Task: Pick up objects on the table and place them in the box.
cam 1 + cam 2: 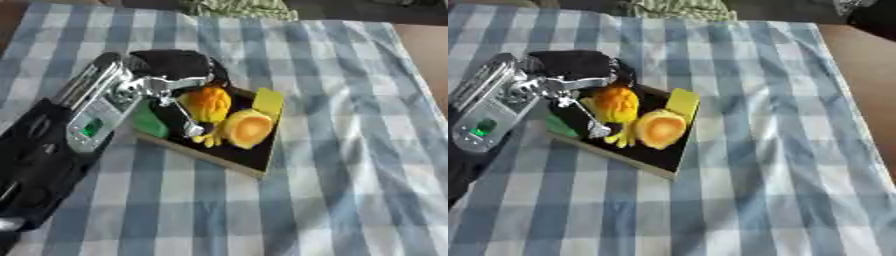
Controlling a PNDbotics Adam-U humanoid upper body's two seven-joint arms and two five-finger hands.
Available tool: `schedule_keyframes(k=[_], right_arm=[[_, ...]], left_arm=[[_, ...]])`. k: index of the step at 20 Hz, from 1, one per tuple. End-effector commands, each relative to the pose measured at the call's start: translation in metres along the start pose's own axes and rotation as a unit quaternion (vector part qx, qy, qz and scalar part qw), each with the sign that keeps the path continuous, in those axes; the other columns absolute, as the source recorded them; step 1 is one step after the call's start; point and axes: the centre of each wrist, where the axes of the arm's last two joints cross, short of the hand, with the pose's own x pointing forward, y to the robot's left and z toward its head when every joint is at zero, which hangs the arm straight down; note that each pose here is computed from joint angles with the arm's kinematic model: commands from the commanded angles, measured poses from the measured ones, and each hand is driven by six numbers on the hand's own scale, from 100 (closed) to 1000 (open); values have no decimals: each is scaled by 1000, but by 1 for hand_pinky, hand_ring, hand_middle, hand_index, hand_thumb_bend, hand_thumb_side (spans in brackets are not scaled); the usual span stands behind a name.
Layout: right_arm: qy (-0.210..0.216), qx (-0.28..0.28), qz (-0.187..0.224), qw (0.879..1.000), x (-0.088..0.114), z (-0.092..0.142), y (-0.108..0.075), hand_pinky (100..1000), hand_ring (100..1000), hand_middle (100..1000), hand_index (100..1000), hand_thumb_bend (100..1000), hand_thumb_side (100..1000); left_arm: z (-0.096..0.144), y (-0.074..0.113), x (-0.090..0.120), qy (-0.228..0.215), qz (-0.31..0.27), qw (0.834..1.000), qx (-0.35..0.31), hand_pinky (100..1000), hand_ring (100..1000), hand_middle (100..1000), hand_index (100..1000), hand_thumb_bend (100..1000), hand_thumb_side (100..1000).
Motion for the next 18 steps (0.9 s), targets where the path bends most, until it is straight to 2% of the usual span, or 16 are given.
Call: schedule_keyframes(k=[1,2,4,7,10,11,12,15,16,17,18], right_arm=[[-8,-9,10,1000,4,-3,-11,851,666,630,743,100,415],[-8,-9,10,1000,3,-3,-10,851,666,630,743,100,415],[-7,-8,9,1000,3,-2,-10,851,665,630,743,100,415],[-6,-8,9,1000,2,-2,-10,851,663,629,742,100,415],[-4,-8,10,1000,1,-1,-10,850,662,629,742,100,415],[-3,-9,11,1000,1,-1,-11,850,662,630,743,100,415],[-2,-9,11,1000,1,0,-11,850,662,630,743,100,415],[-1,-10,13,1000,1,0,-12,850,661,630,742,100,416],[-1,-11,13,1000,1,1,-12,850,661,630,742,100,417],[-2,-12,13,1000,1,1,-12,850,661,630,742,100,417],[-2,-13,13,1000,1,1,-12,850,661,630,742,100,417]], left_arm=[[2,4,-2,-3,-17,1000,-12,939,868,822,899,387,435],[3,5,-2,-6,-19,1000,-10,962,895,857,931,447,558],[7,9,-1,-10,-23,1000,-1,980,918,890,961,561,691],[18,18,-2,-5,-32,999,22,982,927,903,972,580,729],[39,33,0,7,-37,996,85,972,919,891,965,545,681],[49,40,1,7,-35,993,114,969,915,884,958,507,650],[58,47,3,7,-30,989,142,964,909,875,951,459,612],[92,66,10,-6,1,973,232,940,877,829,916,241,511],[103,71,12,-13,19,966,258,930,860,806,899,158,427],[115,74,14,-16,38,957,287,925,847,789,883,102,362],[126,77,15,-18,58,948,313,925,842,779,874,100,348]])
